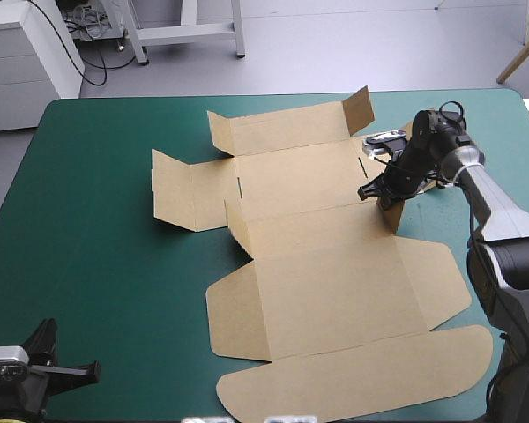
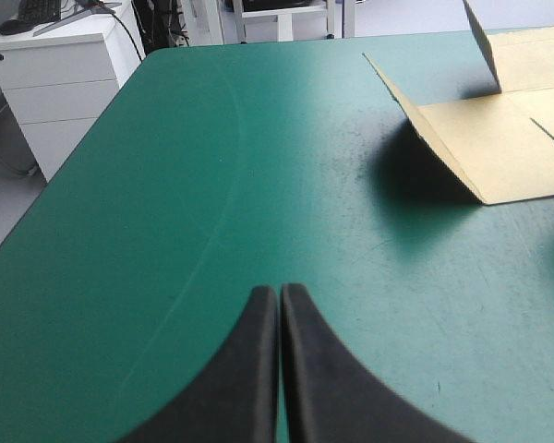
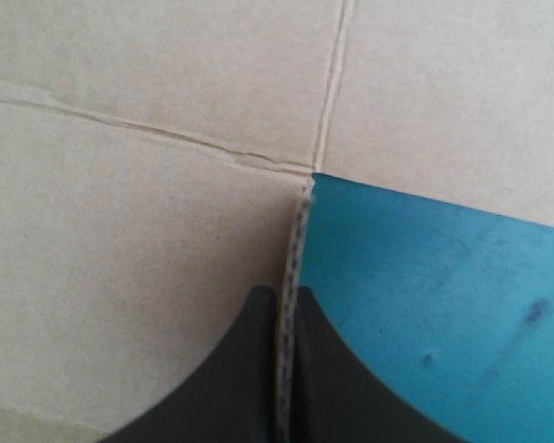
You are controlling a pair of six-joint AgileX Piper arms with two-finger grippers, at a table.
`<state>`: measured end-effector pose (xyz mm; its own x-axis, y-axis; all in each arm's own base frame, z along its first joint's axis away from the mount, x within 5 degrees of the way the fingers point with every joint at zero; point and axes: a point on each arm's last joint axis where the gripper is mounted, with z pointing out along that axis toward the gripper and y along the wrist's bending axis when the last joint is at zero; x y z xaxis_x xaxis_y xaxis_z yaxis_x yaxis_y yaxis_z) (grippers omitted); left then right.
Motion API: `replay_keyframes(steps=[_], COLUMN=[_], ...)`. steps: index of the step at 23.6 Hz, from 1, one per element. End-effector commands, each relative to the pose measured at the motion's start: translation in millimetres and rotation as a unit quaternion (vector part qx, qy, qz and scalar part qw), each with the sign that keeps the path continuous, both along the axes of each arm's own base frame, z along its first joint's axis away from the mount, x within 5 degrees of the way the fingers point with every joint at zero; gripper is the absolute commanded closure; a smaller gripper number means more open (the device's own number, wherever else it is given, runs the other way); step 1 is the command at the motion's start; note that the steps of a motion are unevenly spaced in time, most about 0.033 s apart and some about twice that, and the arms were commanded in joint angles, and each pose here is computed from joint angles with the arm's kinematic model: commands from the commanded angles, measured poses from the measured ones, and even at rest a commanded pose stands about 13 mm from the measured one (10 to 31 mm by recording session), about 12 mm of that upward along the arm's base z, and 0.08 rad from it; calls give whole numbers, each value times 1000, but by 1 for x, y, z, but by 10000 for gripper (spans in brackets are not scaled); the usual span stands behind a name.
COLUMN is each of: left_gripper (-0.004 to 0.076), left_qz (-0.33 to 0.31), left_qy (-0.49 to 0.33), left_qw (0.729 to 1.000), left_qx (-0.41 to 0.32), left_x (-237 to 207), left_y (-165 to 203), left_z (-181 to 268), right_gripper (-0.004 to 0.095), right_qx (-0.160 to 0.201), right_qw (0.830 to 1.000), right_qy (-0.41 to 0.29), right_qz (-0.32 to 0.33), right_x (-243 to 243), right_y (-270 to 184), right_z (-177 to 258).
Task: Fold the box
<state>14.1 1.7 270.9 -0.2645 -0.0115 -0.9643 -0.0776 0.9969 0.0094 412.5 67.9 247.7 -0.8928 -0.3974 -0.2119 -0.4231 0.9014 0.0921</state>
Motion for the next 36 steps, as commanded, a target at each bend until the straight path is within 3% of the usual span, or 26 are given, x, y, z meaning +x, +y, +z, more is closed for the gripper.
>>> replay_keyframes(steps=[1, 6, 7, 11, 13, 16, 19, 21, 26, 30, 36], left_gripper=[734, 734, 734, 734, 734, 734, 734, 734, 734, 734, 734], left_qz=[-1, -1, -1, -1, -1, -1, -1, -1, 0, 0, 0], left_qy=[-54, -54, -54, -54, -54, -54, -54, -54, -54, -54, -55], left_qw=[999, 999, 999, 999, 999, 999, 999, 999, 999, 999, 998], left_qx=[3, 3, 3, 3, 3, 3, 3, 3, -1, -2, -2], left_x=[-3, -3, -3, -3, -3, -3, -3, -3, -3, -3, -3], left_y=[0, 0, 0, 0, 0, 0, 0, 0, 0, 0, 0], left_z=[13, 13, 13, 13, 13, 13, 13, 13, 13, 13, 13], right_gripper=[922, 922, 927, 928, 928, 928, 928, 928, 928, 928, 902], right_qx=[7, -28, -44, -74, -85, -90, -102, -107, -116, -89, -78], right_qw=[994, 961, 941, 892, 844, 809, 763, 746, 723, 729, 732], right_qy=[-56, -118, -150, -222, -280, -302, -329, -341, -348, -363, -374], right_qz=[95, 250, 302, 386, 449, 496, 547, 562, 585, 574, 564], right_x=[-10, -17, -19, -21, -21, -23, -25, -25, -23, -23, -22], right_y=[32, 76, 91, 119, 140, 157, 178, 186, 193, 198, 200], right_z=[34, 51, 58, 70, 73, 67, 61, 56, 48, 49, 51])
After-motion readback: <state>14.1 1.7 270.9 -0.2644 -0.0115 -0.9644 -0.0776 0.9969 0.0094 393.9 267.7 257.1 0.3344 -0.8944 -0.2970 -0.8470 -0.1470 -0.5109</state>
